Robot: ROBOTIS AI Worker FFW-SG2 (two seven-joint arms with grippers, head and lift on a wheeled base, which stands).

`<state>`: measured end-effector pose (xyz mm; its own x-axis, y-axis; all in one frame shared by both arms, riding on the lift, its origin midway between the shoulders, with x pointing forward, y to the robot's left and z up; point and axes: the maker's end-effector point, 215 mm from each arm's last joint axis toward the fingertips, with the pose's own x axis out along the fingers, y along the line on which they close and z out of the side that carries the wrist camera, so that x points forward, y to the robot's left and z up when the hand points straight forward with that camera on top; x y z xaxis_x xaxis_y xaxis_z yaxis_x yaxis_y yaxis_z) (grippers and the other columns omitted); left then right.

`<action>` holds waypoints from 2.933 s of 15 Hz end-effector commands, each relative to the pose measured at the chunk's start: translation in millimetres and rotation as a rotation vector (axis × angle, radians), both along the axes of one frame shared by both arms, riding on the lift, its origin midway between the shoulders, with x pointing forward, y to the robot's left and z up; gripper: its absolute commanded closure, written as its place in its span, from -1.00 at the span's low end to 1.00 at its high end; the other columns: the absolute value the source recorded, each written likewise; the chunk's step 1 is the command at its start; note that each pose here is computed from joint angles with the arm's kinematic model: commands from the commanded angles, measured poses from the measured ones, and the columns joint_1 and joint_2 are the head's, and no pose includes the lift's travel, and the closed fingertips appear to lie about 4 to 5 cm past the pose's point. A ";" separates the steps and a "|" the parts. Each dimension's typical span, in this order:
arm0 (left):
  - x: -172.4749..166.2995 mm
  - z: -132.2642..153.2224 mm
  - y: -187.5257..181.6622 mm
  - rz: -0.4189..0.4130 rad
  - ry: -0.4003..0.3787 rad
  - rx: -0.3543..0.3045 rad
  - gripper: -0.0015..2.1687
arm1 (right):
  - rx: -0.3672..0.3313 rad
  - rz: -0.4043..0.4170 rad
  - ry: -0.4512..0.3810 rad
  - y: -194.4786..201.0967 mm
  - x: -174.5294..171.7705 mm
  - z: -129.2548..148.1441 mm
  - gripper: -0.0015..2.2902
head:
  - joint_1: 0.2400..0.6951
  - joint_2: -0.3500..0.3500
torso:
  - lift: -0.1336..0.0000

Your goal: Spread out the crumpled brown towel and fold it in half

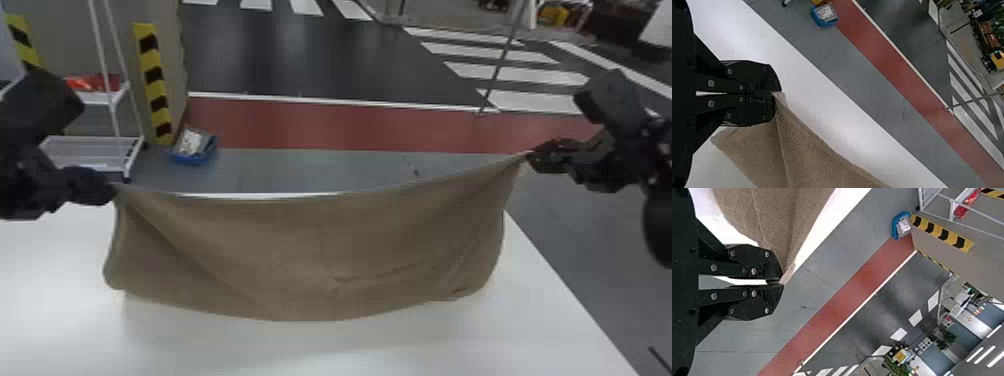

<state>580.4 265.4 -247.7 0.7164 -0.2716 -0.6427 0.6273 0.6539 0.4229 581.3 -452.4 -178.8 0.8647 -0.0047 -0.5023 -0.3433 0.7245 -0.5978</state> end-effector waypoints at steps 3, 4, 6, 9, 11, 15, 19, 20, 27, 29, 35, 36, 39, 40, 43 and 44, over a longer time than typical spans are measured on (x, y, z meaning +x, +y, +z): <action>111.1 86.9 17.8 0.024 -0.141 0.123 0.71 | 0.044 -0.085 -0.056 -8.7 73.7 35.0 -0.08 | 0.03 -0.46 | -0.86; 116.2 105.5 29.1 0.045 -0.173 0.136 0.71 | 0.046 -0.089 -0.077 -11.3 76.6 47.8 -0.08 | -0.12 -0.44 | -0.86; 103.3 107.6 31.7 0.028 -0.192 0.156 0.71 | 0.059 -0.088 -0.079 -15.5 69.9 46.4 -0.08 | -0.36 -0.40 | -0.86; 19.1 63.8 51.0 -0.022 -0.196 0.262 0.71 | 0.048 -0.037 -0.056 -19.9 -11.2 11.0 -0.08 | -0.39 -0.39 | -0.86; -44.9 19.7 54.6 -0.052 -0.143 0.285 0.71 | 0.006 0.009 -0.028 -22.7 -69.8 -17.9 -0.07 | -0.14 -0.40 | -0.86; -162.6 -89.2 41.8 -0.110 0.071 0.298 0.71 | -0.029 0.193 0.122 -1.7 -150.2 -100.0 -0.07 | 0.81 -0.49 | -0.86; -221.6 -142.1 47.2 -0.173 0.262 0.348 0.71 | -0.010 0.257 0.265 0.5 -189.1 -132.8 -0.07 | 1.00 -0.57 | -0.86; -225.7 -144.3 47.1 -0.193 0.276 0.361 0.71 | -0.012 0.260 0.289 -1.1 -192.5 -139.7 -0.07 | 1.00 -0.58 | -0.86; -173.4 -146.9 43.3 -0.251 0.282 0.424 0.71 | -0.028 0.236 0.405 -7.6 -159.0 -175.4 -0.07 | 1.00 -0.57 | -0.86; -145.0 -143.4 31.9 -0.287 0.271 0.448 0.71 | -0.046 0.222 0.423 -10.5 -149.5 -177.3 -0.07 | 1.00 -0.58 | -0.86; -83.5 -136.8 -16.7 -0.552 0.240 0.537 0.71 | -0.050 0.167 0.462 -25.3 -130.7 -185.7 -0.07 | 1.00 -0.66 | -0.86; -76.0 -134.8 -24.1 -0.592 0.221 0.542 0.71 | -0.044 0.155 0.460 -29.6 -126.4 -184.6 -0.07 | 1.00 -0.68 | -0.86; -65.4 -121.0 -40.1 -0.672 0.203 0.494 0.71 | -0.020 0.130 0.460 -35.6 -117.5 -184.3 -0.07 | 1.00 -0.77 | -0.86; -60.6 -117.0 -43.9 -0.680 0.200 0.464 0.71 | 0.000 0.138 0.469 -31.1 -114.1 -186.4 -0.07 | 1.00 -0.79 | -0.86; -38.9 -118.3 -44.5 -0.684 0.175 0.454 0.71 | 0.043 0.110 0.472 -32.6 -99.2 -190.3 -0.07 | 1.00 -0.82 | -0.86; -31.2 -120.6 -41.7 -0.671 0.177 0.447 0.71 | 0.051 0.102 0.473 -34.4 -92.9 -190.8 -0.07 | 1.00 -0.81 | -0.86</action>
<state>540.0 221.9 -365.8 0.3728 -0.2942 -0.8800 0.9040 -0.0987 0.4160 480.0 -485.5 -368.2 0.5374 0.1006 -0.8373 -0.6474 0.6855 -0.3331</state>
